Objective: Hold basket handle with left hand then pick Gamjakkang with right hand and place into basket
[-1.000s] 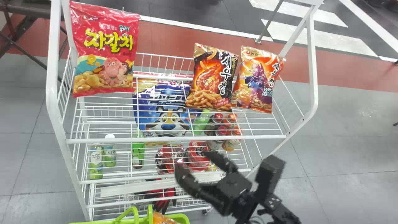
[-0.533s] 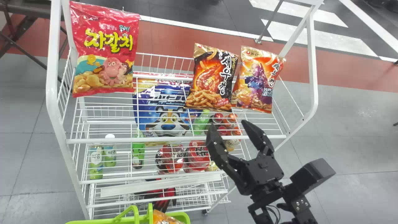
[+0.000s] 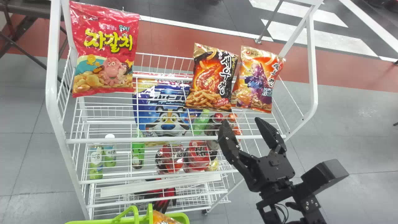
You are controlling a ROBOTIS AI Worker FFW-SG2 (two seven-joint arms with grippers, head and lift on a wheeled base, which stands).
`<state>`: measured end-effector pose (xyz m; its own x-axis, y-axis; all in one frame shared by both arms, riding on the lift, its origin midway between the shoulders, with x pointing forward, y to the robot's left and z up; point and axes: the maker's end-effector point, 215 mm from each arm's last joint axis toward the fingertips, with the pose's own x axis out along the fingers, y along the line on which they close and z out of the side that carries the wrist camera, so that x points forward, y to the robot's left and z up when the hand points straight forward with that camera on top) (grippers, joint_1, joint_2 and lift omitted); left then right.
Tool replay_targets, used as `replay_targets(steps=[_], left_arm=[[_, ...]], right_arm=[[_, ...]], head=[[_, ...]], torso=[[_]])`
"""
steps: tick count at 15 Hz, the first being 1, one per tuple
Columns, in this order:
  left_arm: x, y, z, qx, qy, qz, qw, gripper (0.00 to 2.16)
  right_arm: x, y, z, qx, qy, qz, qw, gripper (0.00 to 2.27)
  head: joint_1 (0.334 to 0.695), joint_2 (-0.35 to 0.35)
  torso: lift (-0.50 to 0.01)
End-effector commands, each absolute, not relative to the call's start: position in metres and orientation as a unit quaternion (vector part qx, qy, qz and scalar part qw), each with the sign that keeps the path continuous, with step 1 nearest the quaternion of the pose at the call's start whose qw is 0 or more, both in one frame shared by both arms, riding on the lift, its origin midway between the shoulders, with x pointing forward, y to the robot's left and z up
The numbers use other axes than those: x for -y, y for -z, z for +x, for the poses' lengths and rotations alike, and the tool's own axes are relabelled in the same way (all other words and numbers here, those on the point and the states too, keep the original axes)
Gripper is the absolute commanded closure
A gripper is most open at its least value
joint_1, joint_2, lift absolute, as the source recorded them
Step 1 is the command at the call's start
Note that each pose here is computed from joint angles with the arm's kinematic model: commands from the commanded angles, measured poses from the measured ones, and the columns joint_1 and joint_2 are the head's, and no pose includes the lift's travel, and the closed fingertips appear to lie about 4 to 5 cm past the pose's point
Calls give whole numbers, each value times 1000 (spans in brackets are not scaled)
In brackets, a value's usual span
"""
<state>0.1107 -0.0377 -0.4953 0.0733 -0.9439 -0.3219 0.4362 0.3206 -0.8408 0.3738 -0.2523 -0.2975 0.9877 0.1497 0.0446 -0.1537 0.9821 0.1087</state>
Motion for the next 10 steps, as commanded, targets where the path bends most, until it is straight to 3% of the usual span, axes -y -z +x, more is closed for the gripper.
replay_targets(steps=[1,10], left_arm=[[38,495,111,-450,511,-282,676,2145],[38,494,111,-446,513,-283,676,2148]], right_arm=[[256,296,374,22,-71,59,995,87],[260,292,373,28,-64,66,995,87]], head=[[695,-350],[695,-350]], torso=[[-18],[-18]])
